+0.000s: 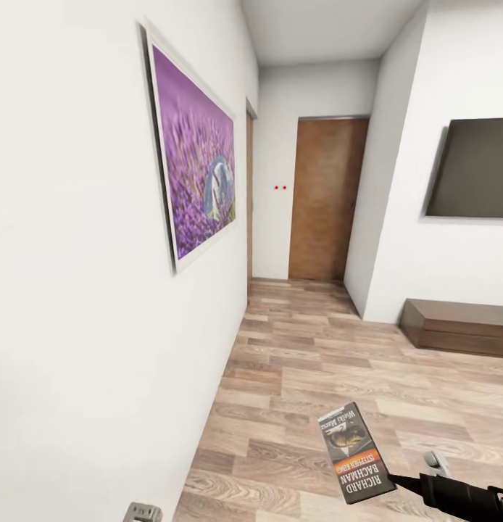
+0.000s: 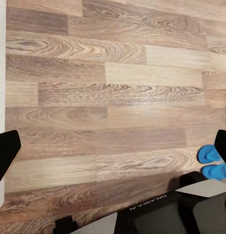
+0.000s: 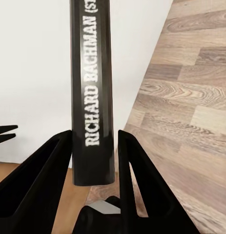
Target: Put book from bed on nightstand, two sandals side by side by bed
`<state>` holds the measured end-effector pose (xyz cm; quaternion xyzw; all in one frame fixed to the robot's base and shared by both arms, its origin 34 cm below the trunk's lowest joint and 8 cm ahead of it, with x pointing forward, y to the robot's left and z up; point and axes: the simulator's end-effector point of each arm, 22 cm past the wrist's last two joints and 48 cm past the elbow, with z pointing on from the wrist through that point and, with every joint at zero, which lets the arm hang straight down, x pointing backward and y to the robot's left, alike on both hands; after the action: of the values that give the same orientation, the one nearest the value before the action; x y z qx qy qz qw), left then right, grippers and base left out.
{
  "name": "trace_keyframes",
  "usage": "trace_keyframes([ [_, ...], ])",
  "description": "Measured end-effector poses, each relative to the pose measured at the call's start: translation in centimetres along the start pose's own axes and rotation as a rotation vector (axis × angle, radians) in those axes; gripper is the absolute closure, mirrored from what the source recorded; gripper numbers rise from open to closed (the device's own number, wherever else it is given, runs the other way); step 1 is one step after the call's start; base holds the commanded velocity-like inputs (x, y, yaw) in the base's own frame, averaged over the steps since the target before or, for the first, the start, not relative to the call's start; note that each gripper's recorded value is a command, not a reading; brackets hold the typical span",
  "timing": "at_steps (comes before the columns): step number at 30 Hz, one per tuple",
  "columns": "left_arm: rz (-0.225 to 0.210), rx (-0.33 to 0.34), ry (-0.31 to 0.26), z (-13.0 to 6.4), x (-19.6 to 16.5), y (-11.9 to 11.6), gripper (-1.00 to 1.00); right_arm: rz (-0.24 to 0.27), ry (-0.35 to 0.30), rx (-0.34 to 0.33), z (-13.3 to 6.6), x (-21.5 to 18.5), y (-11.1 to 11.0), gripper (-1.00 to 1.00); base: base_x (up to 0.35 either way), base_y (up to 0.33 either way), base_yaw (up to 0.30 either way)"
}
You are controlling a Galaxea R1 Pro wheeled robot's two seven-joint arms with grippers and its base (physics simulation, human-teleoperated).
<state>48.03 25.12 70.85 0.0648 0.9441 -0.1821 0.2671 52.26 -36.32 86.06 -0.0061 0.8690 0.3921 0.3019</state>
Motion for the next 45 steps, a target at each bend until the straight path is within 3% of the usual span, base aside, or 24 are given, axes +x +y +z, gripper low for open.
trace_keyframes([
  [21, 0.000, -0.001, 0.000, 0.01, -0.02, 0.03, -1.00, 0.000, -0.001, -0.002, 0.01, -0.02, 0.03, 1.00, 0.213, 0.000, 0.000],
  [45, 0.000, -0.001, 0.000, 0.03, -0.02, 0.04, -1.00, 0.000, 0.005, -0.004, 0.04, 0.08, 0.07, 1.00, 0.011, 0.000, -0.054],
])
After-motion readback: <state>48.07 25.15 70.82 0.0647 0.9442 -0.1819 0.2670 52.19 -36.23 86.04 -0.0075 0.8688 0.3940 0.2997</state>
